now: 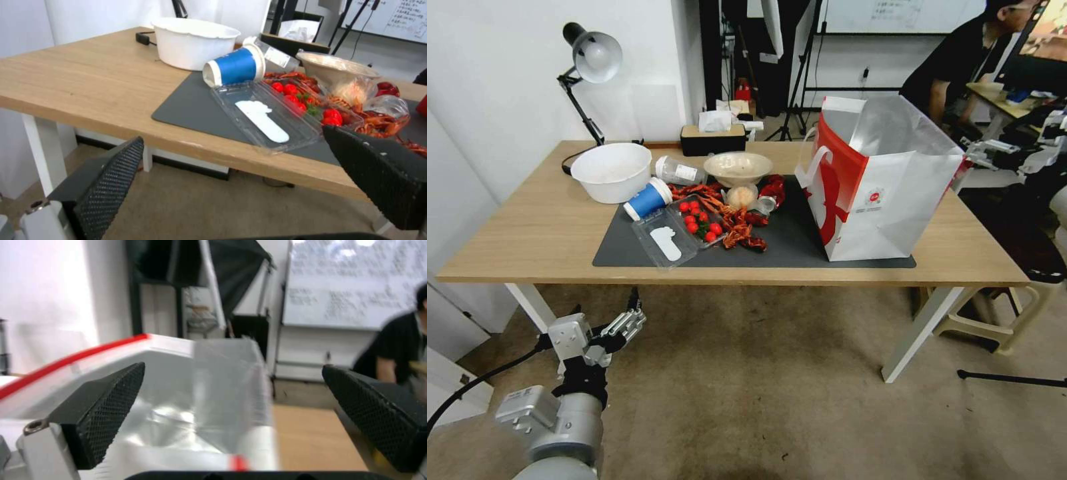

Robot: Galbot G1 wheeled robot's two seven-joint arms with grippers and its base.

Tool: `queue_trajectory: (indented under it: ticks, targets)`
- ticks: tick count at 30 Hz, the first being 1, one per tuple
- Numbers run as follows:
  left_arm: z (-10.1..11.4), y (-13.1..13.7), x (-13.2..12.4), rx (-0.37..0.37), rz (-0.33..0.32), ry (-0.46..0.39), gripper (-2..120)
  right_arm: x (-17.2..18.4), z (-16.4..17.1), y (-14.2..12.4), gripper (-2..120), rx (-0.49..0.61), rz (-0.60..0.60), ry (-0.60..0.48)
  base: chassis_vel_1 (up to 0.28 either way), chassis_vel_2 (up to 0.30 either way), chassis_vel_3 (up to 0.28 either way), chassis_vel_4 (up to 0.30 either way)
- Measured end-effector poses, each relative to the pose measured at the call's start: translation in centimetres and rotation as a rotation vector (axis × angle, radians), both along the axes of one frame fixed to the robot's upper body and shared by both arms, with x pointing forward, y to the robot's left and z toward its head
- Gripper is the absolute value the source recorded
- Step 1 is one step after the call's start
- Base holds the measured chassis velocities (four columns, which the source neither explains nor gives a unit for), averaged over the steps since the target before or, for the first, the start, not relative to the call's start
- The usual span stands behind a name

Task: Pick up the food delivery bag from the floor and place it on the table.

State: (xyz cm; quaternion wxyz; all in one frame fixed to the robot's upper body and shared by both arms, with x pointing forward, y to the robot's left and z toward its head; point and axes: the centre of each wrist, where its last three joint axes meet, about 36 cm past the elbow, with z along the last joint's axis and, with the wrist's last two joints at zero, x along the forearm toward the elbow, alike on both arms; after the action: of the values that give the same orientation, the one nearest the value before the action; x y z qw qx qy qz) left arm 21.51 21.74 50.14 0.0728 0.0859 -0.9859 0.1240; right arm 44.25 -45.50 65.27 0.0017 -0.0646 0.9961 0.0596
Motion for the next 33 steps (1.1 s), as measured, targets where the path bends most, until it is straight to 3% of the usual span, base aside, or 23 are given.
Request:
queue_trajectory:
  ticks: [7,11,13,20,24,33]
  targets:
    - [-0.1,-0.1,-0.2,0.005,0.003,0.003,100,-1.7,-1.8,2.0,100,-0.122,0.093,-0.12,0.0,0.0,0.0,0.0]
    - [-0.1,-0.2,-0.2,0.004,0.004,0.002,100,-2.3,-2.5,2.7,100,-0.13,0.117,-0.152,0.0,0.0,0.0,0.0]
    - [-0.2,-0.2,-0.3,0.003,0.006,0.004,100,-3.7,-4.6,4.4,100,-0.129,0.159,-0.202,0.0,0.0,0.0,0.0]
    - [-0.2,-0.1,-0.4,0.006,0.018,-0.005,100,-7.2,-9.2,7.0,100,-0.14,0.186,-0.217,0.0,0.0,0.0,0.0]
    - [-0.3,-0.3,-0.6,0.001,0.022,-0.009,100,-8.5,-10.2,8.1,100,-0.141,0.178,-0.21,0.0,0.0,0.0,0.0]
    - [-0.3,-0.1,-0.5,0.015,0.001,-0.031,100,-13.5,-16.0,11.9,100,-0.051,0.065,-0.161,0.0,0.0,0.0,0.0]
